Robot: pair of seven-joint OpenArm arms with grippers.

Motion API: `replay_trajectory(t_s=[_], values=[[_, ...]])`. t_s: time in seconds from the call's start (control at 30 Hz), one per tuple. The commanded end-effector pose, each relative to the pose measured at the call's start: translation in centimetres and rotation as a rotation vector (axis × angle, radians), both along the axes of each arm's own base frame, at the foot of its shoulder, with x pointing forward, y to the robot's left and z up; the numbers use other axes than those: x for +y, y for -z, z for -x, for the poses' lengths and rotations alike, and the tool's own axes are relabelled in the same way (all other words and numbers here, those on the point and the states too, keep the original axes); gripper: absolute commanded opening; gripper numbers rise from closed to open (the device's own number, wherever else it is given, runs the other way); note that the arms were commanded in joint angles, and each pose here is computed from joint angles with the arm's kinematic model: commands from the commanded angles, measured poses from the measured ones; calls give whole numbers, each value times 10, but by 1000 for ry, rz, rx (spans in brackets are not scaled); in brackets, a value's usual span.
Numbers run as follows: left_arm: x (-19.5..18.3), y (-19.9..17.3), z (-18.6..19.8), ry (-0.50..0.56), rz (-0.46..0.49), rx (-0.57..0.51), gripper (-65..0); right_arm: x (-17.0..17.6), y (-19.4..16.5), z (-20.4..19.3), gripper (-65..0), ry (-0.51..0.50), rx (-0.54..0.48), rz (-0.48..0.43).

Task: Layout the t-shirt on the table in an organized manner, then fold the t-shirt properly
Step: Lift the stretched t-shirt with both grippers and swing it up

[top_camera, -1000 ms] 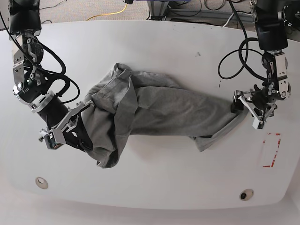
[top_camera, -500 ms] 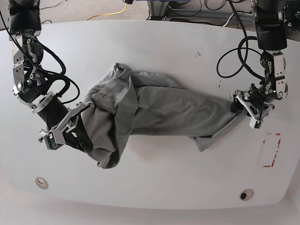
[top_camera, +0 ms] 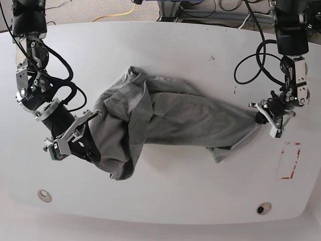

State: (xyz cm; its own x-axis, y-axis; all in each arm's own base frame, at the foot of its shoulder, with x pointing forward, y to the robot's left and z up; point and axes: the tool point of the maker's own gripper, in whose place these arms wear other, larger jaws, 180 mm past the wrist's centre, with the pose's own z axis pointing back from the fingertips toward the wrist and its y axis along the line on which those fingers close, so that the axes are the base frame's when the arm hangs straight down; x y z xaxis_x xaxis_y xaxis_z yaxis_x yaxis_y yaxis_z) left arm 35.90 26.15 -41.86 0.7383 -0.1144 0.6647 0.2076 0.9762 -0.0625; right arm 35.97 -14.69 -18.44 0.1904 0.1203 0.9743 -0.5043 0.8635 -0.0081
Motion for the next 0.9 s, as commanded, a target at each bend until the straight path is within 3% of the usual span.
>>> replay_trajectory(t_s=[0.0, 0.2, 0.47, 0.6, 0.87], values=[[9, -16, -4, 8, -38, -29, -650, -9, -22, -6, -650, 20, -69, -9], [14, -60, -10, 21, -82, -156, -650, -30, -38, -10, -650, 80, -110, -15], [24, -158, -15, 12, -204, -358, -650, -68, -68, -13, -650, 179, -193, -11], [17, -216, -27, 23, -245, -515, -650, -77, -92, -18, -650, 203, -252, -12], [11, -302, -49, 35, -302, -719, -647, -93, -115, -32, -650, 232, -272, 28]])
